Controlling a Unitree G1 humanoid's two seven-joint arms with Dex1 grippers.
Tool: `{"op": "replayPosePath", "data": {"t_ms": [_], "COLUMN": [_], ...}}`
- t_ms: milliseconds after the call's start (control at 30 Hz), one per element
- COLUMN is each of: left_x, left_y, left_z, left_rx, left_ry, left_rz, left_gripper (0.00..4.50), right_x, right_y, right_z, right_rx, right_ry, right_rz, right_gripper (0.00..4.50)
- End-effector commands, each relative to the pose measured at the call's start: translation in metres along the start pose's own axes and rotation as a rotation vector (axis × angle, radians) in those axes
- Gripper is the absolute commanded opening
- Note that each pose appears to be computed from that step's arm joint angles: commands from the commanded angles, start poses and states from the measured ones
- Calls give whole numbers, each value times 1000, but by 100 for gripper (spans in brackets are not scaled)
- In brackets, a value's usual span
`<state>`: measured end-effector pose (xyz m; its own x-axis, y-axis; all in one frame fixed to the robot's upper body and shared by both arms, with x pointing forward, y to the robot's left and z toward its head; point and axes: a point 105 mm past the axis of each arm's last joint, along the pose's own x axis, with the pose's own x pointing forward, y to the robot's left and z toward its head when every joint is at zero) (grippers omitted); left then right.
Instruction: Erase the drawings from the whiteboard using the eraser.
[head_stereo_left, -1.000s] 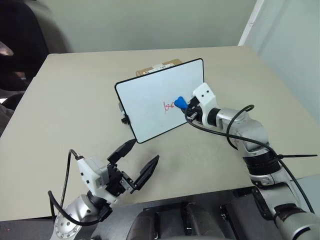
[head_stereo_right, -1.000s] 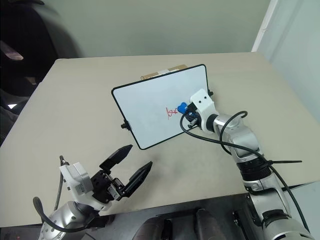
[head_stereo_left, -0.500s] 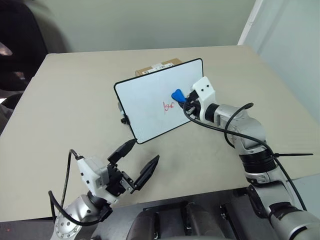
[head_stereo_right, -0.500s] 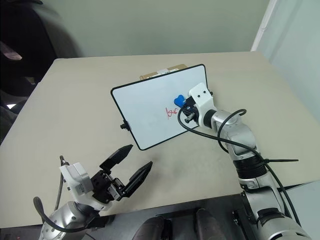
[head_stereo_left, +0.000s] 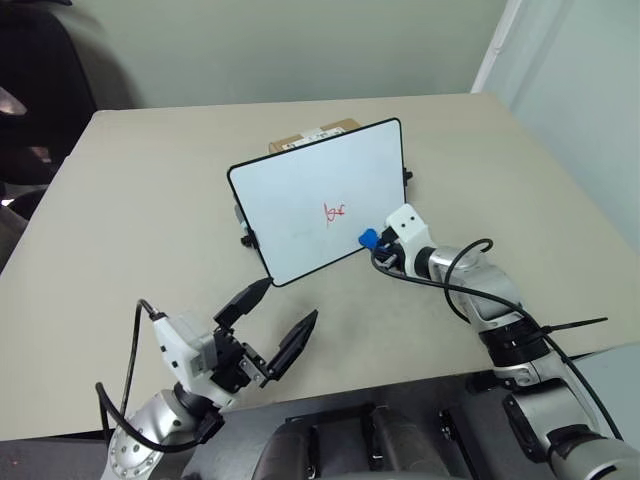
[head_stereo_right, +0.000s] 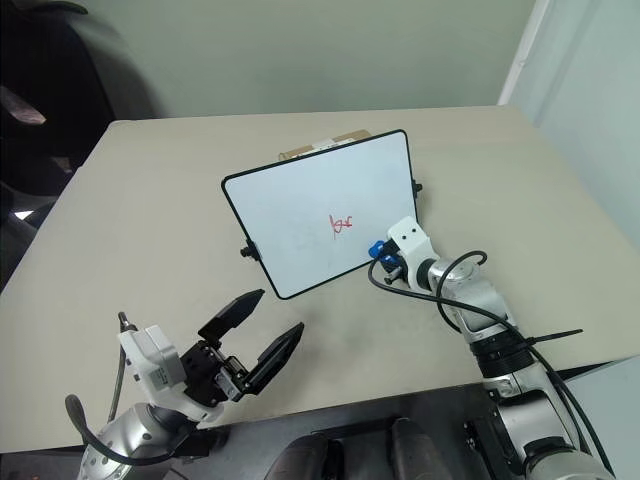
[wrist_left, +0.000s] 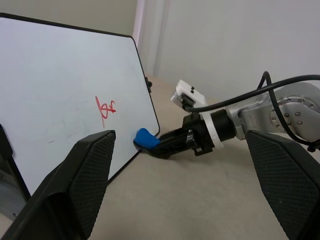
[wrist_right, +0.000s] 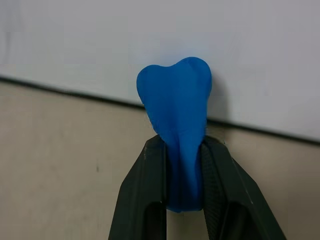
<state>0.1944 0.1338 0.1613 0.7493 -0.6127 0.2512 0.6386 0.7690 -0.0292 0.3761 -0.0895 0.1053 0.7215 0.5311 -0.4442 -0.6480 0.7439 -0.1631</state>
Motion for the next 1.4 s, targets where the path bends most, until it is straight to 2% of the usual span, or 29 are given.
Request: {"op": "replayPosePath", "data": {"t_ms": [33,200,333,600,767,833,1100,1400], "left_x": [1,2,3,3,3,3,1,0], "left_y": [-2,-1,-1,-4,-6,-6,-7,-6], "left_z": [11,11,11,11,12,12,12,14], "left_rx": [36,38,37,31,25,24,27,31], "left_ry": [-38,-37,-36,-38,-40,-42,-46,-47], "left_rz": [-13,-19,-26,-30,-31,-30,-21,-13], "left_gripper": [450,450,450,450,450,450,450,450], "right_x": [-6,-12,-14,-26,-30,-26,-2,0], "right_y": [-3,0,1,-10,-5,3,26,24], "right_z": [31,72,93,126,139,133,63,47], "right_rx": [-38,-77,-109,-170,-172,-164,-107,-92], "right_ry": [-97,-210,-264,-347,-388,-373,-160,-100], "right_rz": [-12,0,-1,-34,-23,5,97,90], "right_gripper": [54,54,54,54,54,54,54,54]}}
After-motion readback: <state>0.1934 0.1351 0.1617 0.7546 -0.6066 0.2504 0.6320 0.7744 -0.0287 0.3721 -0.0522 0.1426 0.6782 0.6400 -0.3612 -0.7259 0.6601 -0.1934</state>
